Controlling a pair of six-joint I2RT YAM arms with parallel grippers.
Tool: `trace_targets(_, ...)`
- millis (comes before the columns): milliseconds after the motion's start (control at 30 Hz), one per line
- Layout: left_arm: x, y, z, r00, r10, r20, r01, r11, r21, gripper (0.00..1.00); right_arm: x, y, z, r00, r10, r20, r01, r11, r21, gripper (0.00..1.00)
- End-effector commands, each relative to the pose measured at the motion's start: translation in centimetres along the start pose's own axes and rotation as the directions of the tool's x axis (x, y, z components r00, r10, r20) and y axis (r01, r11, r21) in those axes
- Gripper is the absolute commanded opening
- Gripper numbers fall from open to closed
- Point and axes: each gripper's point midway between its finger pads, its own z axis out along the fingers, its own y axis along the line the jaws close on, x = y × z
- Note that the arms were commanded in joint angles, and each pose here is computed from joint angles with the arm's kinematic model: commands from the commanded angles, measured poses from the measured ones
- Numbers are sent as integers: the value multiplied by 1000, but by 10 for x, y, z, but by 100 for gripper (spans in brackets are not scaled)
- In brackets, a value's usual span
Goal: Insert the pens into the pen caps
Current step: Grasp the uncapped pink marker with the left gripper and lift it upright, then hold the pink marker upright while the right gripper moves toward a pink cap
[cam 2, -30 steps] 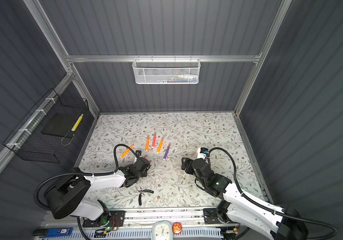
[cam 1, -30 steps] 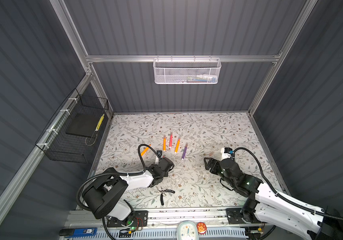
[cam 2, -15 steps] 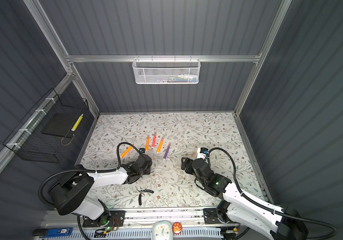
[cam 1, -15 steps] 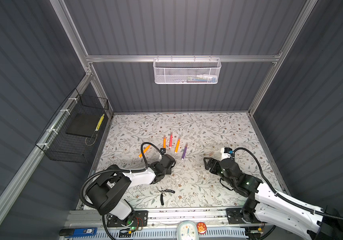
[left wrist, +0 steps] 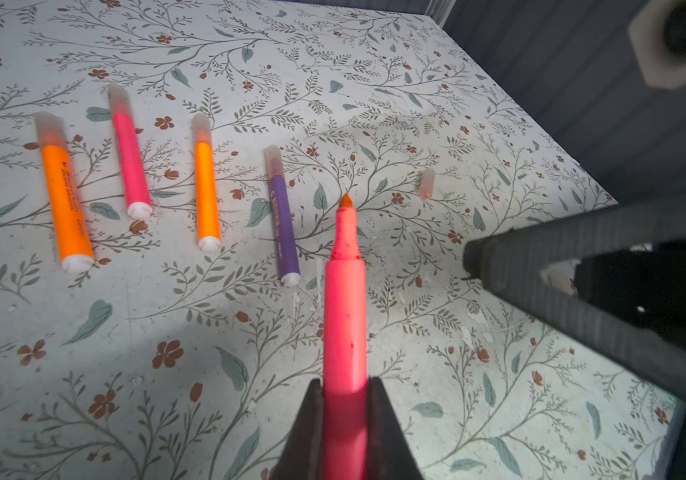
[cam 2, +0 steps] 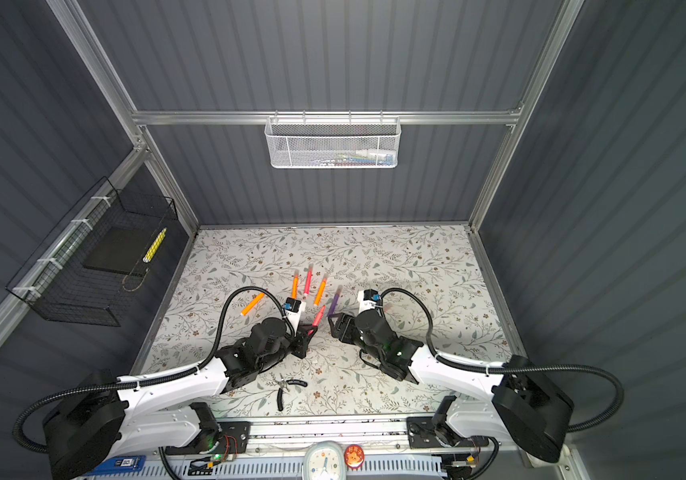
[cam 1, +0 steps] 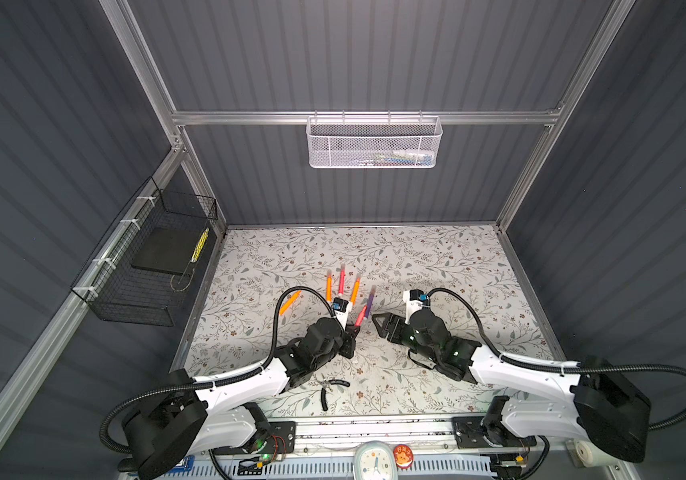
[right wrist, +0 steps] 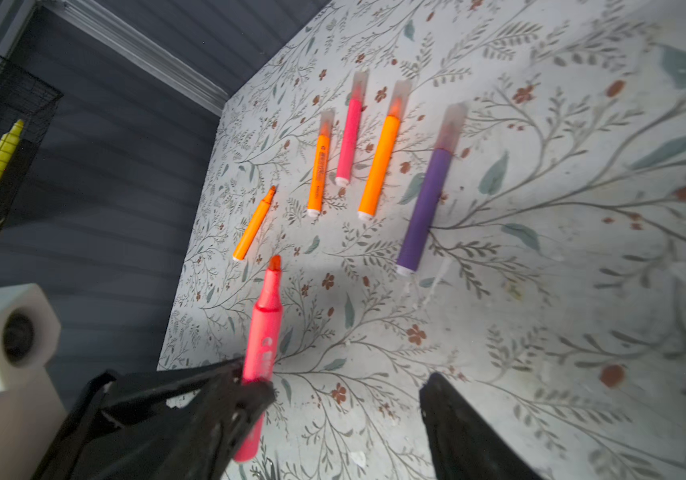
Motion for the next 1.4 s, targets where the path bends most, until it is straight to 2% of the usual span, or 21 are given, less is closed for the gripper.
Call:
trace_targets(0, -8, -19, -5, 998, 33, 47, -38, 994, 99, 0, -13, 33, 8, 999, 37, 32, -33, 993, -112, 68)
trace_targets(133, -6, -21, -7, 998, 32, 59, -39, 993, 115, 0, -11, 38, 21, 999, 37, 14, -35, 994, -107, 61)
trace_targets(367, -9, -21, -6, 997, 29, 67, -36, 993, 113, 0, 1, 41, 42, 997, 57, -44, -62, 993, -105, 56)
trace_targets(467, -8, -20, -3, 998, 28, 61, -34, 994, 106, 0, 4, 41, 46, 997, 63, -55, -68, 992, -104, 43)
trace_targets(567, -7, -19, -2, 998, 22, 57, -28, 995, 100, 3, 4, 39, 47, 997, 64, -50, -69, 993, -95, 21)
trace_targets(667, -6, -17, -2, 998, 17, 61, -23, 995, 93, 13, 5, 37, 47, 997, 55, -49, -58, 995, -78, 10)
trace_targets(800, -4, -18, 1, 998, 24, 49, -28, 995, 97, 34, 4, 38, 45, 998, 44, -46, -47, 996, -78, 7)
trace_targets(900, -1, -18, 8, 999, 26, 34, -29, 995, 94, 40, 4, 40, 43, 998, 39, -42, -42, 996, -84, 6)
trace_targets(1000, 3, -19, 16, 999, 27, 19, -28, 995, 97, 41, 4, 40, 41, 999, 36, -40, -40, 996, -85, 6)
trace_targets(1067, 4, -20, 20, 1000, 28, 11, -29, 994, 101, 37, 5, 40, 40, 999, 33, -39, -36, 996, -84, 5)
trace_targets(1233, 5, -19, 24, 1000, 21, 4, -21, 996, 89, 3, 4, 38, 38, 999, 34, -29, -36, 996, -78, 6)
trace_targets(1300, 3, -17, 23, 1000, 15, 10, -16, 997, 79, 0, 3, 38, 36, 999, 33, -24, -35, 996, -76, 8)
trace_targets(1333, 3, -16, 23, 1000, 17, 9, -18, 997, 73, 0, 2, 37, 35, 999, 32, -21, -33, 997, -76, 11)
trace_targets(1367, 3, -14, 23, 1000, 16, 13, -17, 998, 62, 0, 2, 37, 34, 999, 29, -18, -30, 997, -73, 18)
